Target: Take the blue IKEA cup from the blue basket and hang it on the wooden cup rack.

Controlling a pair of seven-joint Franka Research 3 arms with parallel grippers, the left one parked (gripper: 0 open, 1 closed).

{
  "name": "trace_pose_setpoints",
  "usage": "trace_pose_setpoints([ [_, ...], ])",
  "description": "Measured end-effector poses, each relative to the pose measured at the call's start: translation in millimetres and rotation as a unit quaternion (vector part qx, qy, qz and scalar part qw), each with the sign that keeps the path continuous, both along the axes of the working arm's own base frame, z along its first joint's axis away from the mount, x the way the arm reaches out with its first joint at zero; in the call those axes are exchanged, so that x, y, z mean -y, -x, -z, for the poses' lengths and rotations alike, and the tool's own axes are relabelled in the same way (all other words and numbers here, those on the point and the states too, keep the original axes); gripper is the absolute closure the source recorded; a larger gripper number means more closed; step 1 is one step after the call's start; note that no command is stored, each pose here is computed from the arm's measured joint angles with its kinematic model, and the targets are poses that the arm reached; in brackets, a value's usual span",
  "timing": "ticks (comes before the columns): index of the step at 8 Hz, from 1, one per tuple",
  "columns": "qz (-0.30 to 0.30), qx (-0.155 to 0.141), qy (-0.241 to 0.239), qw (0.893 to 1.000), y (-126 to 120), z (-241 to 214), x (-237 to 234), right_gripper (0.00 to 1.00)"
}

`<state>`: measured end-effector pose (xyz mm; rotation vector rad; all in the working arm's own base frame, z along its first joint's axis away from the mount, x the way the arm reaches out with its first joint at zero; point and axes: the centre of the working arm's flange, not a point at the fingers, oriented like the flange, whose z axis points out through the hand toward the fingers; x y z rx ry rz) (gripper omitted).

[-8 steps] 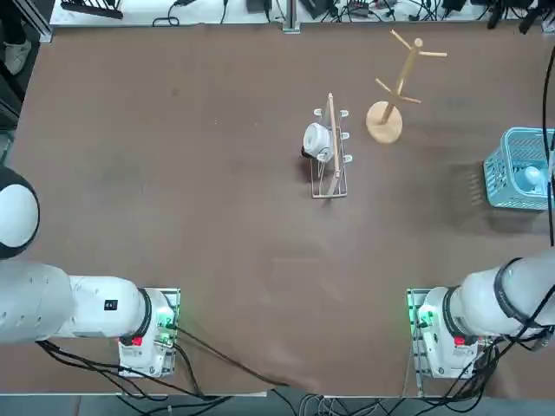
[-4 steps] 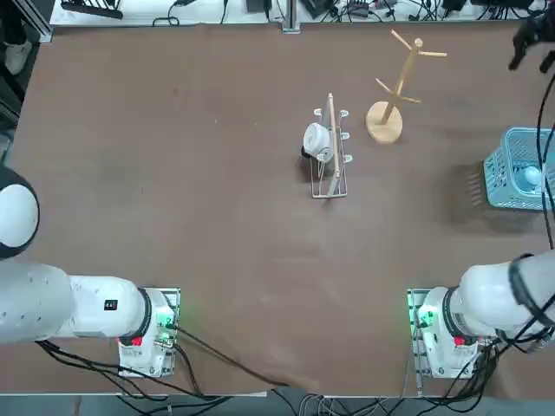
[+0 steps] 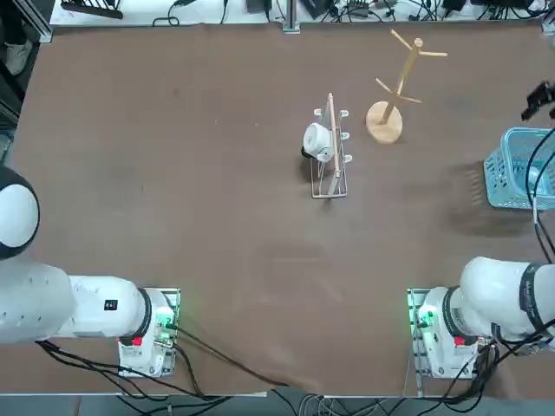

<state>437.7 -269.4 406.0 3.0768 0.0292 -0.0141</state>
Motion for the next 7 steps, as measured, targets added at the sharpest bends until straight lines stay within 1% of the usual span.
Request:
trace_pose_setpoints([
  [1, -0.022, 0.005, 0.004, 1.0, 13.0, 18.2, 13.3, 0.0],
  [2, -0.038, 0.005, 0.004, 0.999, 22.1, 33.7, 25.8, 0.0],
  [3, -0.047, 0.001, 0.004, 0.999, 26.6, 45.3, 35.5, 0.0],
  [7, -0.057, -0.005, 0.003, 0.998, 28.5, 91.6, 55.5, 0.0],
])
